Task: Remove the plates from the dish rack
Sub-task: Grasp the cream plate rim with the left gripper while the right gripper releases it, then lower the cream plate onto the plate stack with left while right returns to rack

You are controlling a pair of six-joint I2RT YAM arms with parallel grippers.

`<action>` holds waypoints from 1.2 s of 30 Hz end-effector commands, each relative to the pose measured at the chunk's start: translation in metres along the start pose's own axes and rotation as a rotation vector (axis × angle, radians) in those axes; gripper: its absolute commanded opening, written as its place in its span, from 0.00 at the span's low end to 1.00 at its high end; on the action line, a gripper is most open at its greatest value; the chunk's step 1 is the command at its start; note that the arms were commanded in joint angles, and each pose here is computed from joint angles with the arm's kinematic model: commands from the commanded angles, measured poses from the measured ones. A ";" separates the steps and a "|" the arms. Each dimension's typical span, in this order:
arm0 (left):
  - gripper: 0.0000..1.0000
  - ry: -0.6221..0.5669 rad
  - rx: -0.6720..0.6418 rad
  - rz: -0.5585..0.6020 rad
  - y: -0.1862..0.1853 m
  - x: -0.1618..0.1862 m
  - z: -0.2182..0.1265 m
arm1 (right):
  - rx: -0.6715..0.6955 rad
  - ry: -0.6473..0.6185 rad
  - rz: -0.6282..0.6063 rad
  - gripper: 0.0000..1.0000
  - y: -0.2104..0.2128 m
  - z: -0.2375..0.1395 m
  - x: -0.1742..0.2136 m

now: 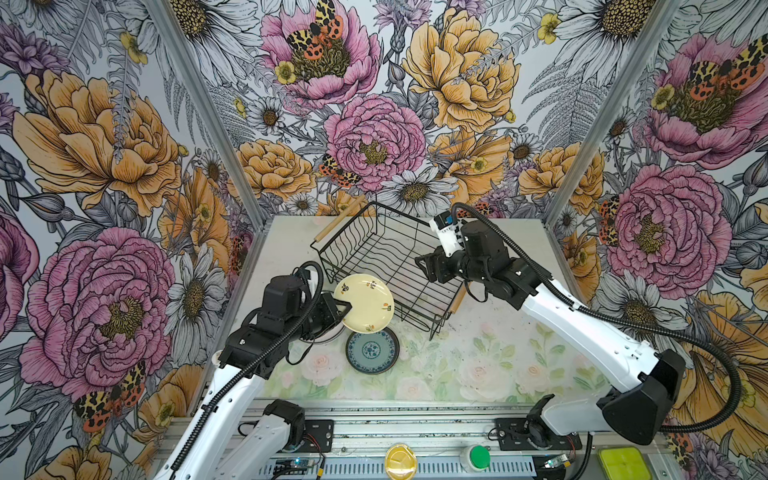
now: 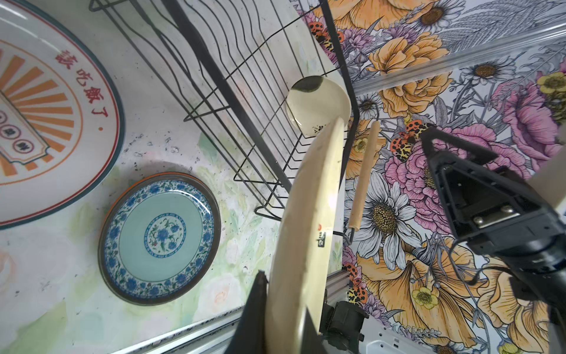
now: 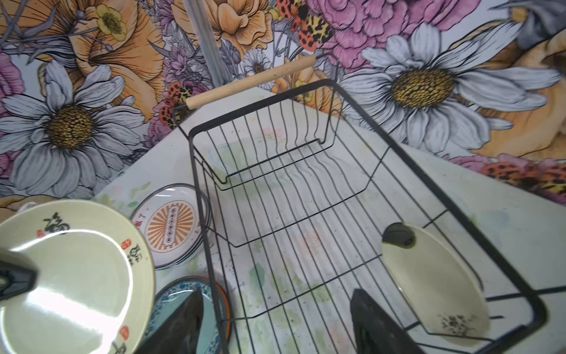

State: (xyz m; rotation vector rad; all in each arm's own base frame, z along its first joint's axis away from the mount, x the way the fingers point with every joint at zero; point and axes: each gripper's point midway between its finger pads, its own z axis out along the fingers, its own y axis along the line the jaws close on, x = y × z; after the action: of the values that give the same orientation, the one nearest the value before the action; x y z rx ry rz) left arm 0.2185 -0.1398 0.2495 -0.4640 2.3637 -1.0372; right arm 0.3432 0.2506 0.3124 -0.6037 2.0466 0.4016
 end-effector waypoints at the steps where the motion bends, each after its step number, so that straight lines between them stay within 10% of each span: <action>1: 0.05 0.004 -0.092 -0.006 0.014 0.004 -0.014 | 0.260 -0.018 -0.128 0.77 -0.043 -0.025 -0.012; 9: 0.04 0.008 -0.222 -0.057 0.053 0.021 -0.001 | 0.374 -0.012 -0.119 0.80 -0.063 -0.038 -0.001; 11: 0.04 0.018 -0.247 -0.059 0.060 0.028 0.003 | 0.385 -0.013 -0.110 0.99 -0.066 -0.041 0.001; 36: 0.04 0.034 -0.428 -0.038 0.112 0.053 0.023 | 0.372 0.075 -0.027 0.99 -0.070 -0.033 0.055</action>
State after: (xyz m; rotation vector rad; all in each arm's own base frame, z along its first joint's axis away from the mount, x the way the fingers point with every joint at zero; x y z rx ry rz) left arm 0.1740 -0.1097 0.1368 -0.6289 2.6427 -0.5772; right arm 0.3378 0.1650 0.2768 -0.4539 2.1084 -0.0471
